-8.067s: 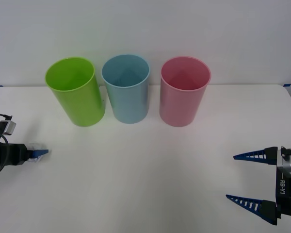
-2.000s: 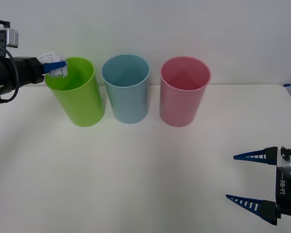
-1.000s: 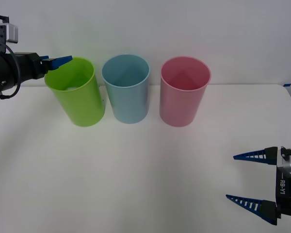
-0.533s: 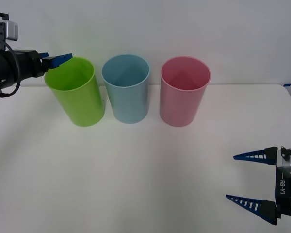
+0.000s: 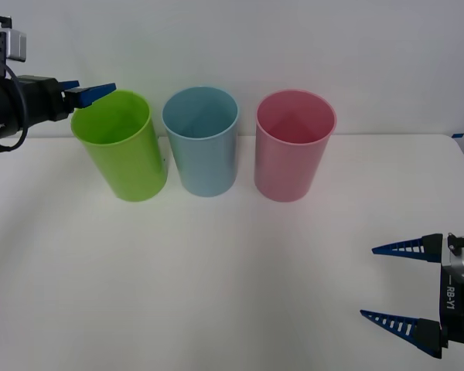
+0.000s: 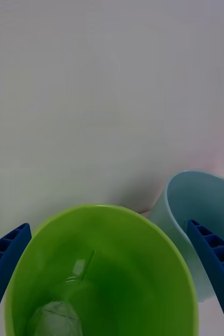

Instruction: Put cans in the blue bin and PET bottles in the pink bin and trash in the green bin.

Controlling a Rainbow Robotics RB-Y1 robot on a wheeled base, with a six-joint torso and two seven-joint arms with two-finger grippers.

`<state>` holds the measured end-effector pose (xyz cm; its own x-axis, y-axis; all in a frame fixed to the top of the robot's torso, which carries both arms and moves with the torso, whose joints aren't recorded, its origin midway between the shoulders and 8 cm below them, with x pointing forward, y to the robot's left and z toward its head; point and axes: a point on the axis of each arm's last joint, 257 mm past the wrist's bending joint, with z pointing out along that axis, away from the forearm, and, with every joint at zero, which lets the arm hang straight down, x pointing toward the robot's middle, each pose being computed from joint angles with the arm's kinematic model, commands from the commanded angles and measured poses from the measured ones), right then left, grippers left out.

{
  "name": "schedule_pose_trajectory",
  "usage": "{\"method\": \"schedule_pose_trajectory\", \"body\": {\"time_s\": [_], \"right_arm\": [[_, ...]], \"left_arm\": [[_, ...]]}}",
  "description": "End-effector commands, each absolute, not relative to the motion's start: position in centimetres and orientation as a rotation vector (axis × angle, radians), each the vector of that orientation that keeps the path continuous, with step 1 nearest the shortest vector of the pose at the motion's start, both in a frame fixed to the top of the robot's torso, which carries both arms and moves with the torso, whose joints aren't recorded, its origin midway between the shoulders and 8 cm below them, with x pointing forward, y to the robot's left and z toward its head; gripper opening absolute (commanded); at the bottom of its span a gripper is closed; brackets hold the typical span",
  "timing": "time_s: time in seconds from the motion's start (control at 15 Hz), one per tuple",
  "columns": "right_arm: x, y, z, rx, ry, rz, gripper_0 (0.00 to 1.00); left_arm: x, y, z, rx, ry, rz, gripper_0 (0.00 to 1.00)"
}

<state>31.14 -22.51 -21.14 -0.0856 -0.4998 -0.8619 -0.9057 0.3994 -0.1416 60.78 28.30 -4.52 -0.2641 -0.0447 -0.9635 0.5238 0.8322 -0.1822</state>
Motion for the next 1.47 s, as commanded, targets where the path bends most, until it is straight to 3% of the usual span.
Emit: {"method": "schedule_pose_trajectory", "body": {"time_s": [0.07,0.47,1.07,1.47], "right_arm": [[31.1,-22.5,-21.1,-1.235,1.732,0.551,1.0],[31.1,-22.5,-21.1,-1.235,1.732,0.551,1.0],[31.1,-22.5,-21.1,-1.235,1.732,0.551,1.0],[31.1,-22.5,-21.1,-1.235,1.732,0.551,1.0]], "left_arm": [[60.4,27.9,-3.5,0.373,1.738,-0.629,1.0],[59.3,28.1,2.0,0.422,1.625,-0.752,1.0],[56.6,30.8,3.6,0.45,1.546,-0.886,1.0],[51.3,33.3,1.6,0.447,1.547,-0.853,1.0]]}}
